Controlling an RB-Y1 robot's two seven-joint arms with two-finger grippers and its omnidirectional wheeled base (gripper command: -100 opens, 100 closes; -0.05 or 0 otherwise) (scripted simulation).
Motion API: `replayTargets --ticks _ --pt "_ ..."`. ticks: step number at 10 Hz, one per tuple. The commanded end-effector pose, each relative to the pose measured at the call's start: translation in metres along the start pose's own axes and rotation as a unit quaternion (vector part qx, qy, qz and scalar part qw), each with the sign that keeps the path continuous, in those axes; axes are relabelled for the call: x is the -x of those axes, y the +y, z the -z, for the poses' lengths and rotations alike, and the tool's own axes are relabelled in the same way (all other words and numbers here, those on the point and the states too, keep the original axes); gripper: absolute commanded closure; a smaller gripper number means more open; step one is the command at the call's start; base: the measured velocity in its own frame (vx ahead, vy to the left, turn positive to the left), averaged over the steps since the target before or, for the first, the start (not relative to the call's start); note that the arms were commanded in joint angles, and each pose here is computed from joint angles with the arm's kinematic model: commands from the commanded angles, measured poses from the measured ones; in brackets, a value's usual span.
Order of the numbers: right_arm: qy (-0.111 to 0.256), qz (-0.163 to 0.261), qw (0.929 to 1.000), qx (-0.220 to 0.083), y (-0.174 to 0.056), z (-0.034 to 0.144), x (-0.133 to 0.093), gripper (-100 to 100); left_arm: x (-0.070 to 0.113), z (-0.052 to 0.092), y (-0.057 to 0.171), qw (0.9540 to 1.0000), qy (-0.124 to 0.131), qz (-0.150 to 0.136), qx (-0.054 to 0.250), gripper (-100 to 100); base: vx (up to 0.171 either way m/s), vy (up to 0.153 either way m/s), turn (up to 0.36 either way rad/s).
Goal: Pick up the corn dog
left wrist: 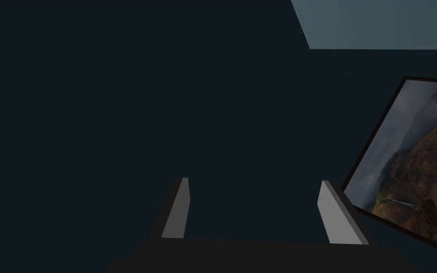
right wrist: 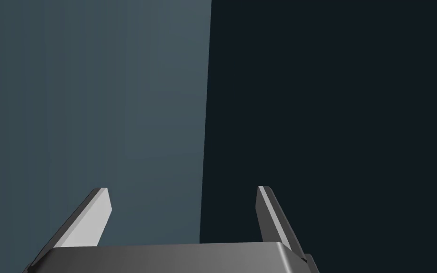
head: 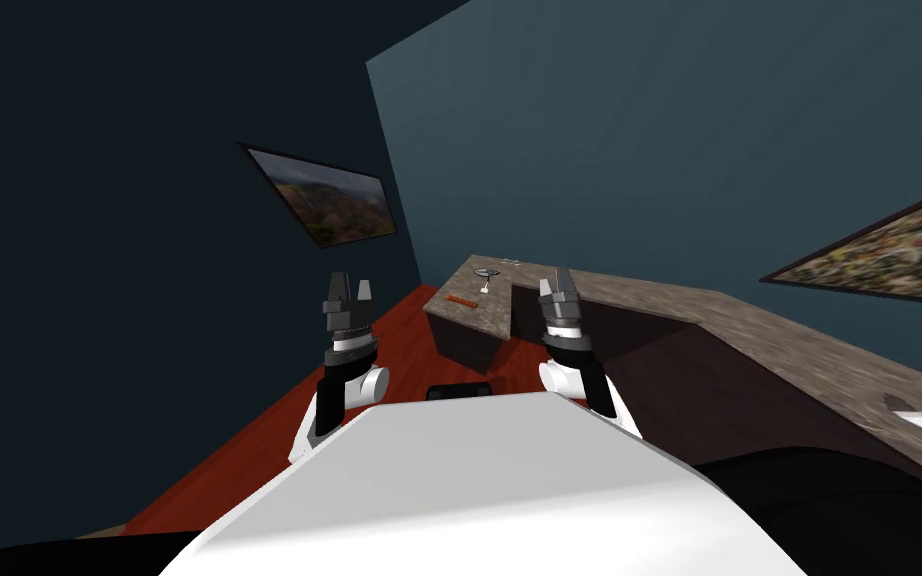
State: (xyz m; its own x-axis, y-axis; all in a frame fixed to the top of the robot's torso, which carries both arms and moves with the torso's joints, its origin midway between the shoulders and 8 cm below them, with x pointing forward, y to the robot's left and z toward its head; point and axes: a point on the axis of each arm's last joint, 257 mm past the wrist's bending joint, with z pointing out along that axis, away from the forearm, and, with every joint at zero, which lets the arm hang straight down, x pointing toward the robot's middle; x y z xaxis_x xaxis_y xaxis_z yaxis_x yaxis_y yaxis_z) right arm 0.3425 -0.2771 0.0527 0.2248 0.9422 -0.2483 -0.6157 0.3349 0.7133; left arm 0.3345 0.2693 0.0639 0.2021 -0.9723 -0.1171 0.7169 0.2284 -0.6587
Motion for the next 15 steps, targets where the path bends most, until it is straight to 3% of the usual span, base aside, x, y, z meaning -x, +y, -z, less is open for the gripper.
replayTargets --ticks 1,6,8,15 --pt "0.026 0.001 0.9994 0.022 0.013 -0.003 -0.013 -100 0.0 0.0 0.0 1.0 0.0 0.0 0.0 0 -0.086 -0.103 0.09" --pt "0.087 0.005 0.9944 0.06 0.032 -0.007 -0.045 -100 0.0 0.0 0.0 1.0 0.0 0.0 0.0 0 -0.07 -0.076 0.089" --pt "0.128 0.008 0.9887 0.078 0.04 -0.006 -0.068 -100 0.0 0.0 0.0 1.0 0.0 0.0 0.0 0 -0.055 -0.037 0.134" --pt "0.218 0.03 0.9709 0.094 0.036 0.009 -0.109 -100 0.0 0.0 0.0 1.0 0.0 0.0 0.0 0 -0.026 -0.011 0.087"
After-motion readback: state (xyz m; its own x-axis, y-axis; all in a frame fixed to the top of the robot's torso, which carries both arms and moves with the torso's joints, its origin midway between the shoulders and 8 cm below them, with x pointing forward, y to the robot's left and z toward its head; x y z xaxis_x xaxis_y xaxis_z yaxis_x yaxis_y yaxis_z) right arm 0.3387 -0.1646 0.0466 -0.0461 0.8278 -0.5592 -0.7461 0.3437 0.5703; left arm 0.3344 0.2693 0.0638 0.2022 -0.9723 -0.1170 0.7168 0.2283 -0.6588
